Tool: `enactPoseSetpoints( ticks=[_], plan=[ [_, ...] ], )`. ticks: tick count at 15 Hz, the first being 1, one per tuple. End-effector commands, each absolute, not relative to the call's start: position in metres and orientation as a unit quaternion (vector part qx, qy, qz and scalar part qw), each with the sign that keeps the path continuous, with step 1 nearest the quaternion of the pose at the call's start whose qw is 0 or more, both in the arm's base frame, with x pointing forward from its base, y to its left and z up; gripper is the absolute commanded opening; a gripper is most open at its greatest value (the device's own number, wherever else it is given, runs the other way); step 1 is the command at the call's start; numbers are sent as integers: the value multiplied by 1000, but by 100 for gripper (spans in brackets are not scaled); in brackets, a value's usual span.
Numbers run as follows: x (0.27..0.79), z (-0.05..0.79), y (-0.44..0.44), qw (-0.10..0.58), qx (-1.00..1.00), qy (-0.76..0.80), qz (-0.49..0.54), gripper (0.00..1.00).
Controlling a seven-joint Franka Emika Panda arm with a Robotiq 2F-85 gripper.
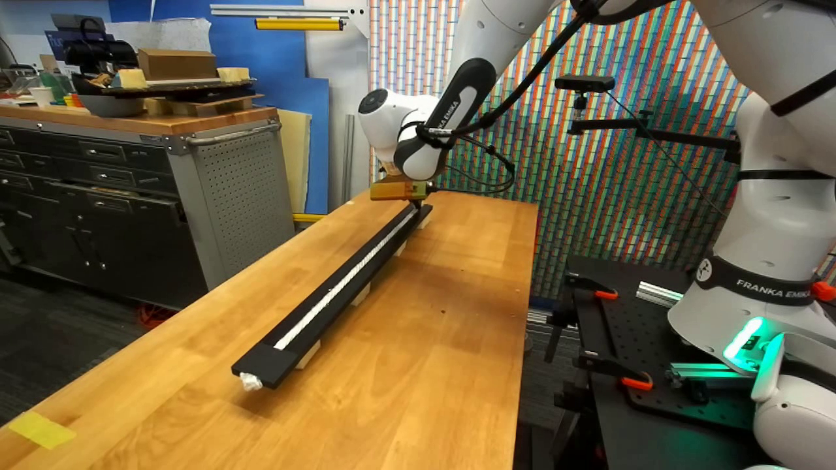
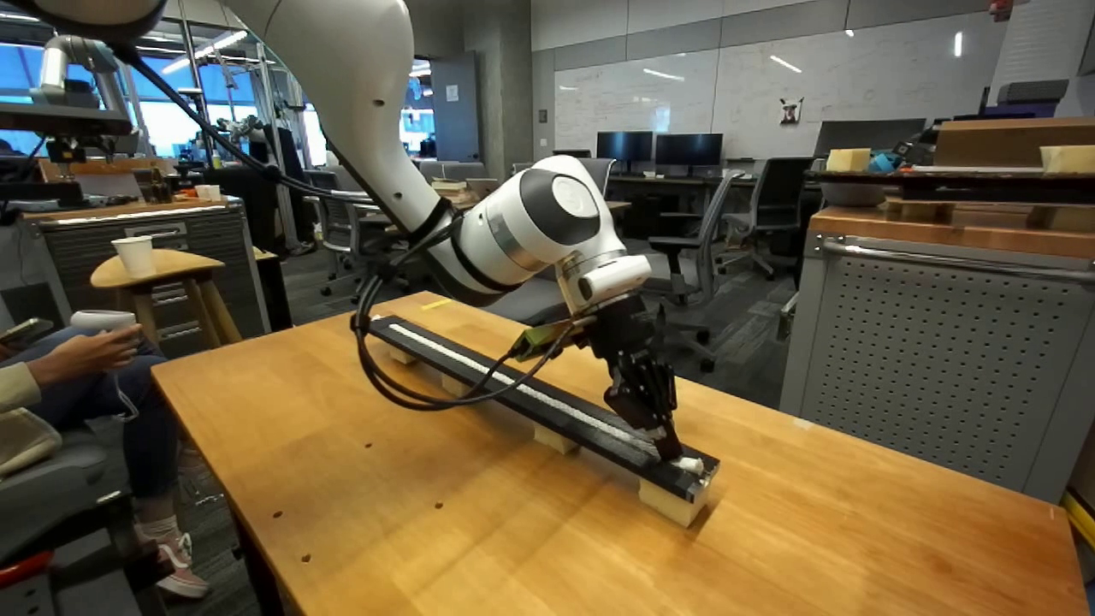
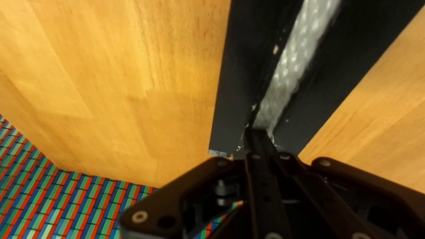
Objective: Set the rope along the middle of the black object then push it into the ridge
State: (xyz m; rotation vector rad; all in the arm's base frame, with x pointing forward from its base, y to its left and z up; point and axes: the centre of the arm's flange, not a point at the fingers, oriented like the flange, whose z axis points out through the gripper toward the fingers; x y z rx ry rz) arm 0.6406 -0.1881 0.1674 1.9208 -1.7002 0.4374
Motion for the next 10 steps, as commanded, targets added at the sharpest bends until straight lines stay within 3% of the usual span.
enactPoseSetpoints(
  ticks=[1, 10],
  plan=[
    [643, 140, -191, 281, 728, -610, 133, 0],
    [650, 152, -199, 255, 734, -614, 137, 0]
  ],
)
